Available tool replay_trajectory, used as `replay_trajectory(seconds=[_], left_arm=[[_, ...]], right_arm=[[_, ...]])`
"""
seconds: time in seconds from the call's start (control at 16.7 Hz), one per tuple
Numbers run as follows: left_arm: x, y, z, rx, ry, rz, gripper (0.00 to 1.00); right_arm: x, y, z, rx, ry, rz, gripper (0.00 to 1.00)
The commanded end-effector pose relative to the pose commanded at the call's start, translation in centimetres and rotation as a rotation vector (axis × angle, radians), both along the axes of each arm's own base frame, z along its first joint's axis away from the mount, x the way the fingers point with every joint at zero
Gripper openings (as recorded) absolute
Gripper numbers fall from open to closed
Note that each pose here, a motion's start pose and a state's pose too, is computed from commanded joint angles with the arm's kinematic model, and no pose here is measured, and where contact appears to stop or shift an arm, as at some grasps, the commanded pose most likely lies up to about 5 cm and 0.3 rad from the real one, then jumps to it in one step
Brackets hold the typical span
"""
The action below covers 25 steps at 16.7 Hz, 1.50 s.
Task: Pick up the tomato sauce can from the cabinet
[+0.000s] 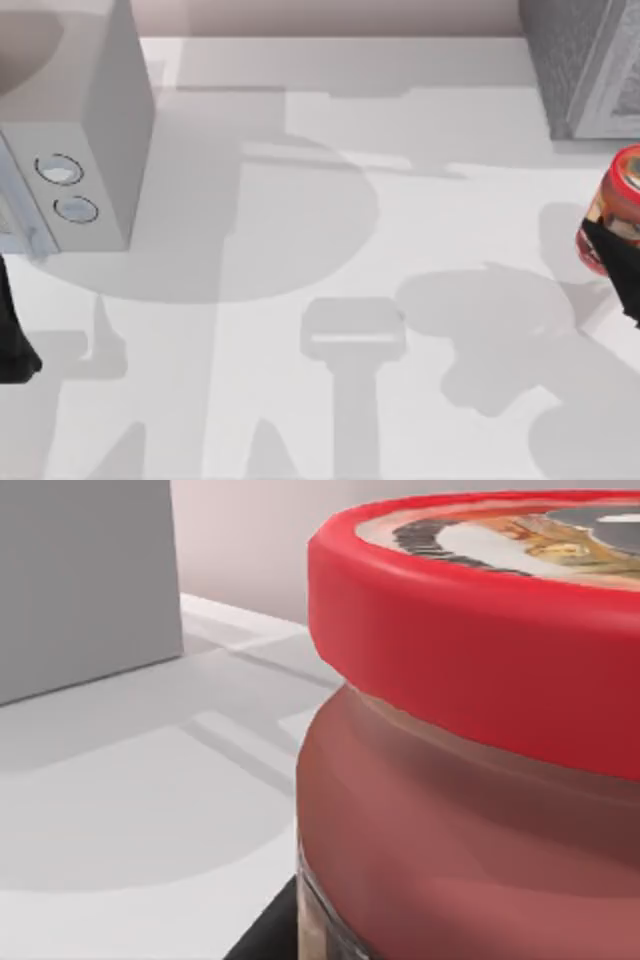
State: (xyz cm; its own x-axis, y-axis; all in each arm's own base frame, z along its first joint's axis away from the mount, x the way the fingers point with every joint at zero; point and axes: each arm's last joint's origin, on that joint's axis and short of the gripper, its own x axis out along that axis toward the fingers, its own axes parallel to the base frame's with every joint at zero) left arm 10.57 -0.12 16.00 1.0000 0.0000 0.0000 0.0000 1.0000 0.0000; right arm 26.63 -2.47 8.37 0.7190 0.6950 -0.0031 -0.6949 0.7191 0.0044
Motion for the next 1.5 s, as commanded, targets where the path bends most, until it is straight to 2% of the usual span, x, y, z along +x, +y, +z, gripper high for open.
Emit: replay_trajectory(seconds=[0.48,0.78,1.5], left_arm=[[0.0,0.0,0.0,0.0,0.0,0.0,1.0],[0.0,0.0,0.0,0.0,0.0,0.0,1.0],[0.0,0.0,0.0,0.0,0.0,0.0,1.0]], right_arm=[[4.0,3.7,-2.4,-0.001,-0.003,-0.004,0.0],[4.2,4.0,-2.5,-0.002,-0.005,-0.005,0.0],[4.2,4.0,-2.5,-0.002,-0.005,-0.005,0.9]])
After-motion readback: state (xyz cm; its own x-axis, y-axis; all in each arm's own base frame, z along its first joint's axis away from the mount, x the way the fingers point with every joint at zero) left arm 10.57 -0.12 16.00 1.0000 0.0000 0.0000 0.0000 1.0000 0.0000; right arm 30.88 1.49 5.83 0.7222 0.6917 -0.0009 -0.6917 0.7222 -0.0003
